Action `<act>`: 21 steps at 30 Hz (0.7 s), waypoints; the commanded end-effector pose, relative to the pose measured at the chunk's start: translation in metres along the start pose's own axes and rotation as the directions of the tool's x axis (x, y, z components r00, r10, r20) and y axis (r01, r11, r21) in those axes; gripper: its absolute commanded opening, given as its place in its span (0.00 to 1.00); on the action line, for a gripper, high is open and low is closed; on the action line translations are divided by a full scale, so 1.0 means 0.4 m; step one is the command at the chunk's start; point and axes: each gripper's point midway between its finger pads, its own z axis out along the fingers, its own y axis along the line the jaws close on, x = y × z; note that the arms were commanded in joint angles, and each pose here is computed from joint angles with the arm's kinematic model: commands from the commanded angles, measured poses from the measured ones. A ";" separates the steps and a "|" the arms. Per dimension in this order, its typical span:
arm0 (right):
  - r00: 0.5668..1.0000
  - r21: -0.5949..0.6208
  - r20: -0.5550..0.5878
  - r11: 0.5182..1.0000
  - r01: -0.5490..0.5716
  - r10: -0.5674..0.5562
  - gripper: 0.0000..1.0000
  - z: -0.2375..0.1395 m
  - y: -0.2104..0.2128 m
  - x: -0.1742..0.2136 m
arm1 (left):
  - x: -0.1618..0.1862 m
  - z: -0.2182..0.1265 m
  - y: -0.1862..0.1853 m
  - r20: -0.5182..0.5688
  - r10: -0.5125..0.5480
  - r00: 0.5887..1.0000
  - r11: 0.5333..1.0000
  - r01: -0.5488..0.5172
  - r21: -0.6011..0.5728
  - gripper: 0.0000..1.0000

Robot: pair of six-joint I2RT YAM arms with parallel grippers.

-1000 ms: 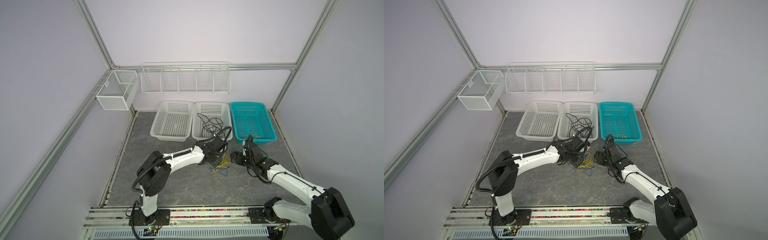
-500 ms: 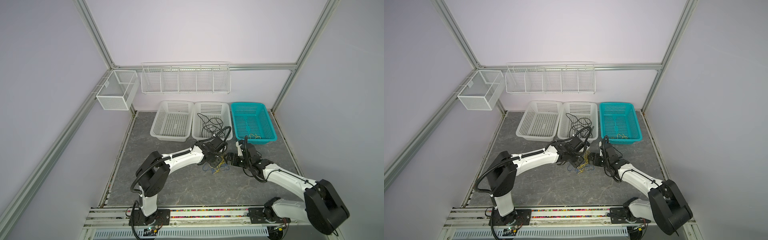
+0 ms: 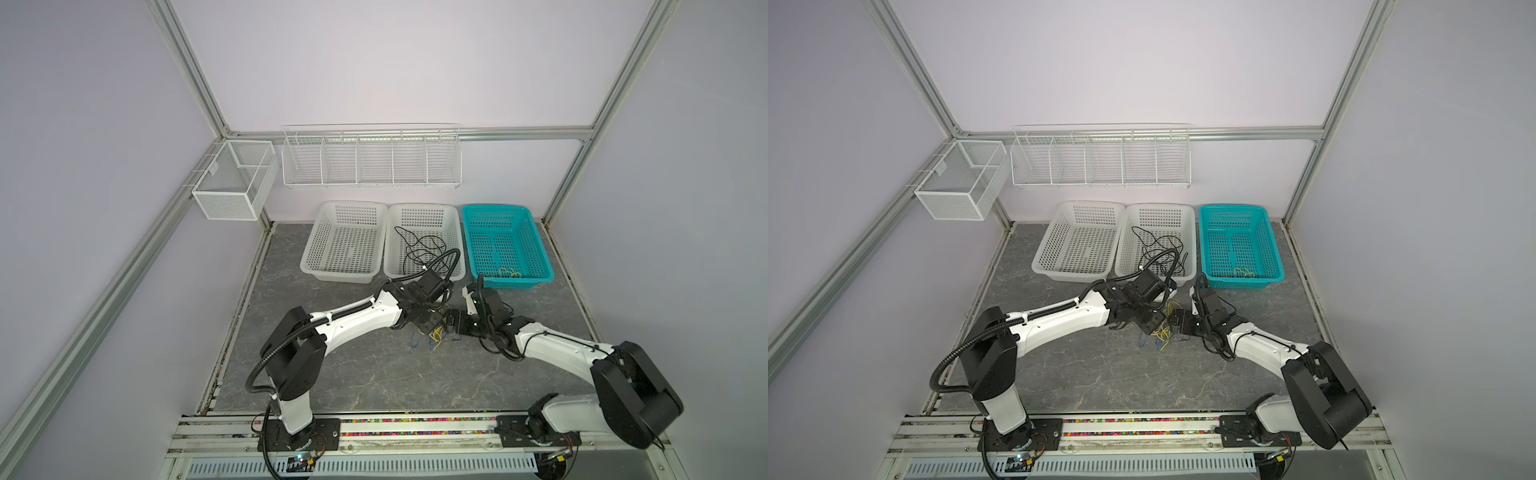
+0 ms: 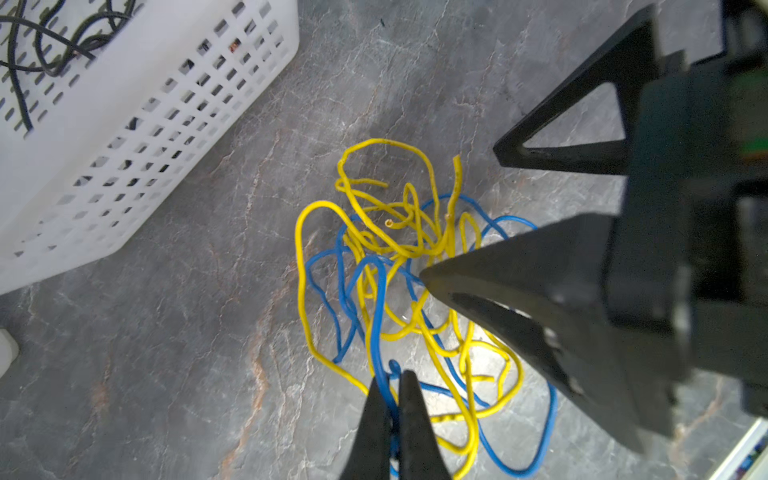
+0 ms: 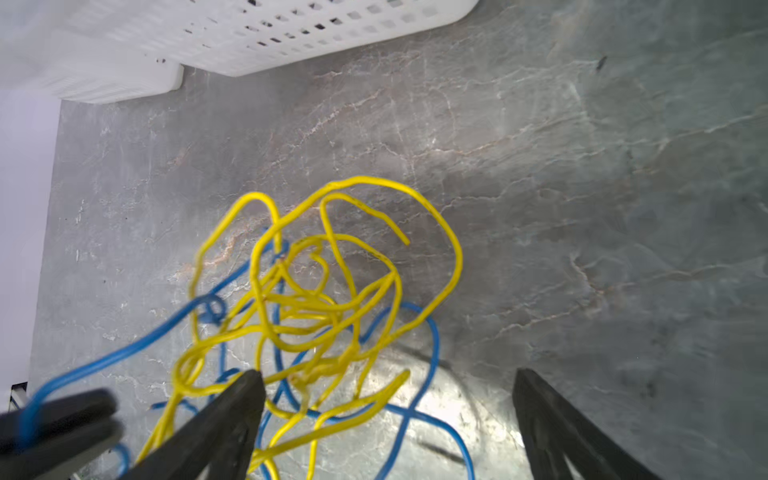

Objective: Untangle the cables

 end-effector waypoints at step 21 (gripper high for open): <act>0.992 -0.005 0.105 0.997 0.073 -0.072 0.79 -0.058 0.028 -0.044 | 0.011 -0.174 0.011 0.191 -0.092 0.977 0.996 0.093 0.005 0.00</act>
